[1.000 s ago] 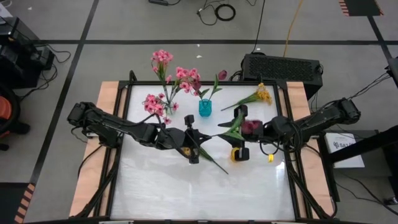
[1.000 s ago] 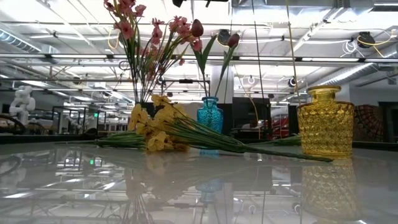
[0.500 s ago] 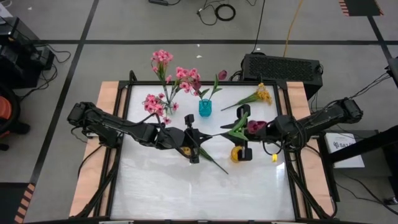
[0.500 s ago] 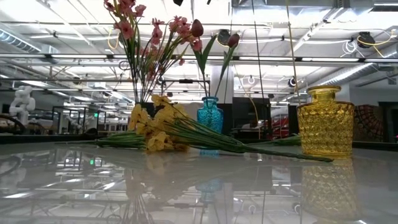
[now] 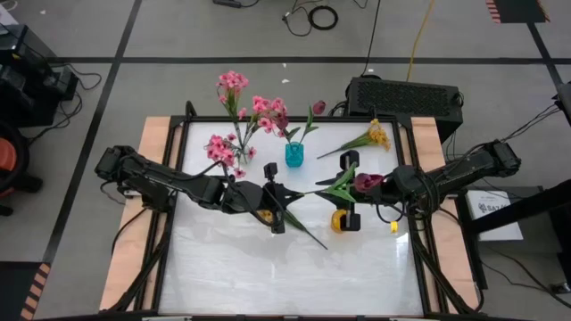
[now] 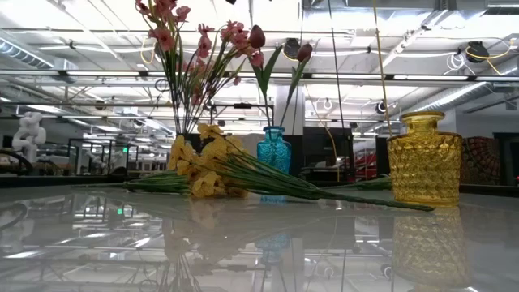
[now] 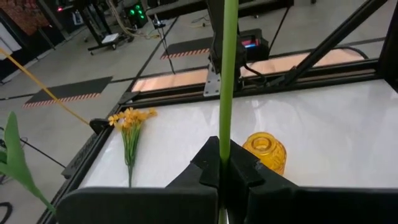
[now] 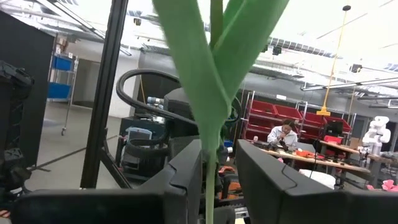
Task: Sort flowers into vase by color
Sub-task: Put the red flower into the blue vase
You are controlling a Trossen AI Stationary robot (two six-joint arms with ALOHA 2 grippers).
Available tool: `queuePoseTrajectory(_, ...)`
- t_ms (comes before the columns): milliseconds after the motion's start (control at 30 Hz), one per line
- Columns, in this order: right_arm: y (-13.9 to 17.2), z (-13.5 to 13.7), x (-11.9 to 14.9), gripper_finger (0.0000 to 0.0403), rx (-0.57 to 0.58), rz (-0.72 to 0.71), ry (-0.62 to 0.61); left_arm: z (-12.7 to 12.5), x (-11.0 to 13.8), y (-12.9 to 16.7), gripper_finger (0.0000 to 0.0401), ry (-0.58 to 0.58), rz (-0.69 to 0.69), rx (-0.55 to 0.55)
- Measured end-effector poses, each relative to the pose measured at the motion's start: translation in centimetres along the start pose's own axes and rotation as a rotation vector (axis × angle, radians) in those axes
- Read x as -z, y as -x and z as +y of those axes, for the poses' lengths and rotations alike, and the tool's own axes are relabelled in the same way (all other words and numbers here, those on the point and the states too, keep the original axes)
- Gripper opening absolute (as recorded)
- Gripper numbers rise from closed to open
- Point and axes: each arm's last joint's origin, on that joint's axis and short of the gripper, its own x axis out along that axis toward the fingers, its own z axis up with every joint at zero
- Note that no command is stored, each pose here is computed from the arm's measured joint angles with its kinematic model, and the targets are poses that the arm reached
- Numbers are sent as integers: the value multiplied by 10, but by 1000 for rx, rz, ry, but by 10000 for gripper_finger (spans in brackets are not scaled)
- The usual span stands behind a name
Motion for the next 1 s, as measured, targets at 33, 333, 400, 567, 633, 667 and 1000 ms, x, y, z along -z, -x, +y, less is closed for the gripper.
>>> queuePoseTrajectory(33,0,0,0,91,0,0,1,0,0,0,4,0,0,0)
queuePoseTrajectory(333,0,-1,-2,70,3,-11,5,1,-1,3,4,-1,6,2)
queuePoseTrajectory(400,1,-1,-2,45,2,-11,5,1,-1,3,4,1,5,2)
queuePoseTrajectory(567,1,-1,-3,9,3,-11,2,2,-1,3,14,5,9,-48)
queuePoseTrajectory(633,1,-1,-3,9,3,-11,0,2,0,3,25,21,19,-65)
queuePoseTrajectory(667,1,-1,-3,7,3,-12,1,2,1,3,32,41,30,-67)
queuePoseTrajectory(1000,1,-14,-3,2,50,4,47,2,14,20,190,58,207,-35)
